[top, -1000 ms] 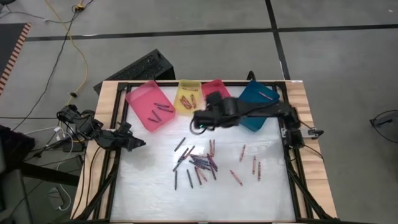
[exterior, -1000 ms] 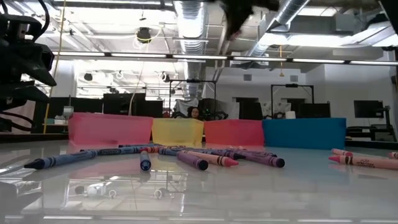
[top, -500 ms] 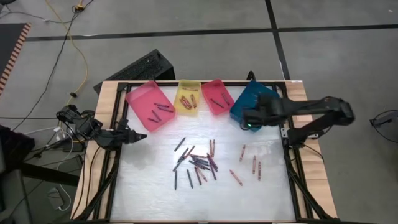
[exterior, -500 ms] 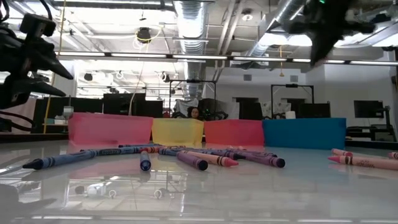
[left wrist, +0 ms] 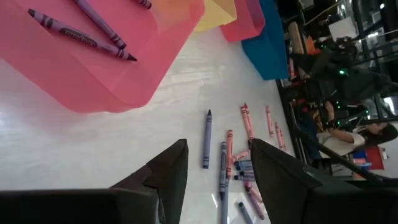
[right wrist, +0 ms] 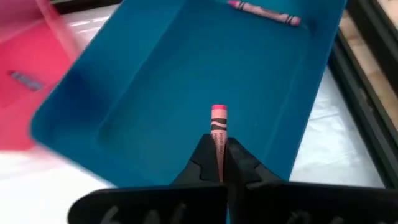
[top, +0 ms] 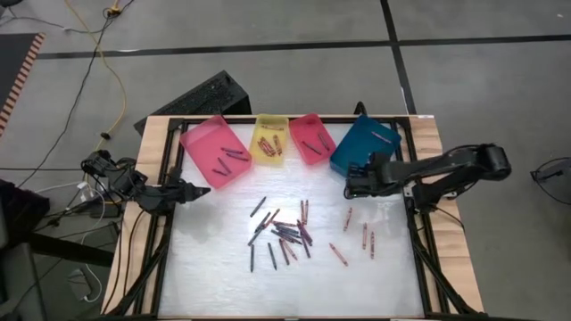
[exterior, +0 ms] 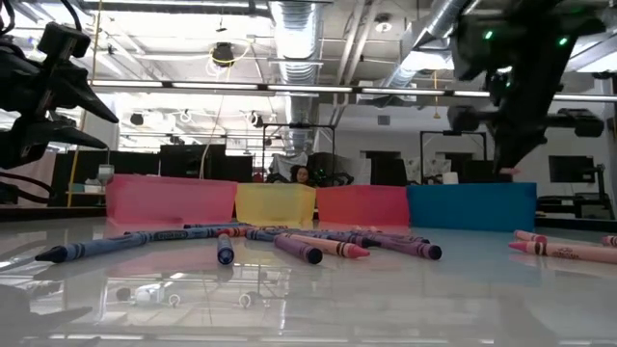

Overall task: Sort crayons
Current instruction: Put the pink crayon into the blue bin

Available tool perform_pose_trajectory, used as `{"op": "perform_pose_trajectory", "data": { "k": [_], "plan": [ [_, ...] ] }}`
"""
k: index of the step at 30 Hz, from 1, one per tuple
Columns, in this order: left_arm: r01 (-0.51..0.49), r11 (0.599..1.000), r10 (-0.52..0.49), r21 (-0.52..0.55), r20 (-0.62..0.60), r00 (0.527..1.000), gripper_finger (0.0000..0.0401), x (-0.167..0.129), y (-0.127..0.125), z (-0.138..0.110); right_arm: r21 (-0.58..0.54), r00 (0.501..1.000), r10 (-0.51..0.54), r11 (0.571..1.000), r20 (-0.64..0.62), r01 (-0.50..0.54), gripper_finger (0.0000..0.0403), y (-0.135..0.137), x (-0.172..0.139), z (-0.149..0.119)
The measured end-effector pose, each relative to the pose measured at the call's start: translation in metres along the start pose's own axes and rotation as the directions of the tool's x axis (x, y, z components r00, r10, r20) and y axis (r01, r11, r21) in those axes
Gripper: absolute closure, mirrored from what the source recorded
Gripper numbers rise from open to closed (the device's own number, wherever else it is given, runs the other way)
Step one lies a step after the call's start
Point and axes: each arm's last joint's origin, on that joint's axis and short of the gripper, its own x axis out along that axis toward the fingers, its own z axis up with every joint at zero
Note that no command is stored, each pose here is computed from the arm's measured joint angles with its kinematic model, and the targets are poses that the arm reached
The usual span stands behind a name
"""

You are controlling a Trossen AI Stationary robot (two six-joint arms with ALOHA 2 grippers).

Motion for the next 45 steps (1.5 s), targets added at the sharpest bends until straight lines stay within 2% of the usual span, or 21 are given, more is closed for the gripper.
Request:
{"op": "perform_pose_trajectory", "data": {
  "k": [5,10,18,21,25,28,30,33,37,41,45],
  "plan": [
    [0.0,1.0,0.0,-0.001,0.0,1.0,0.0236,0.0,0.0,0.0,0.012,0.996,-0.093,0.996,0.019,0.092,0.0399,0.005,0.018,0.004],
    [0.0,1.0,0.0,0.0,0.0,1.0,0.0236,0.0,0.0,0.0,-0.04,0.988,-0.153,0.987,-0.001,0.152,0.0393,0.009,0.034,0.011],
    [0.0,1.0,0.0,-0.001,-0.002,1.0,0.0236,0.0,0.0,0.0,-0.09,0.971,-0.214,0.975,-0.107,0.205,0.0334,0.011,0.051,0.018],
    [-0.001,1.0,0.001,0.0,-0.002,1.0,0.0236,0.0,0.0,0.0,-0.129,0.974,-0.187,0.977,-0.123,0.172,0.0317,0.014,0.047,0.024],
    [-0.001,1.0,0.001,0.001,-0.002,1.0,0.0236,0.0,0.0,0.0,-0.2,0.986,-0.097,0.977,-0.137,0.069,0.0302,0.023,0.031,0.039],
    [-0.001,1.0,0.001,0.0,-0.007,1.0,0.0236,0.0,0.0,0.0,-0.234,0.979,0.017,0.97,-0.202,-0.065,0.0297,0.029,0.009,0.05],
    [0.0,1.0,0.0,0.0,-0.025,1.0,0.0236,0.0,0.0,-0.001,-0.245,0.956,0.107,0.953,-0.275,-0.177,0.0296,0.032,-0.008,0.052],
    [0.001,1.0,-0.001,0.004,-0.044,0.999,0.0236,0.0,0.0,-0.001,-0.24,0.9,0.212,0.917,-0.381,-0.318,0.0296,0.034,-0.034,0.042],
    [0.002,1.0,-0.001,0.011,-0.052,0.999,0.0236,0.0,0.0,-0.001,-0.217,0.842,0.252,0.895,-0.478,-0.391,0.0296,0.028,-0.063,0.008],
    [0.002,1.0,-0.002,0.011,-0.052,0.999,0.0236,0.0,0.0,-0.002,-0.176,0.813,0.237,0.908,-0.532,-0.38,0.0296,0.018,-0.086,-0.034],
    [0.002,1.0,-0.001,0.011,-0.046,0.999,0.0236,0.0,0.0,-0.001,-0.154,0.813,0.178,0.938,-0.555,-0.311,0.0296,0.006,-0.099,-0.076]
  ]
}}
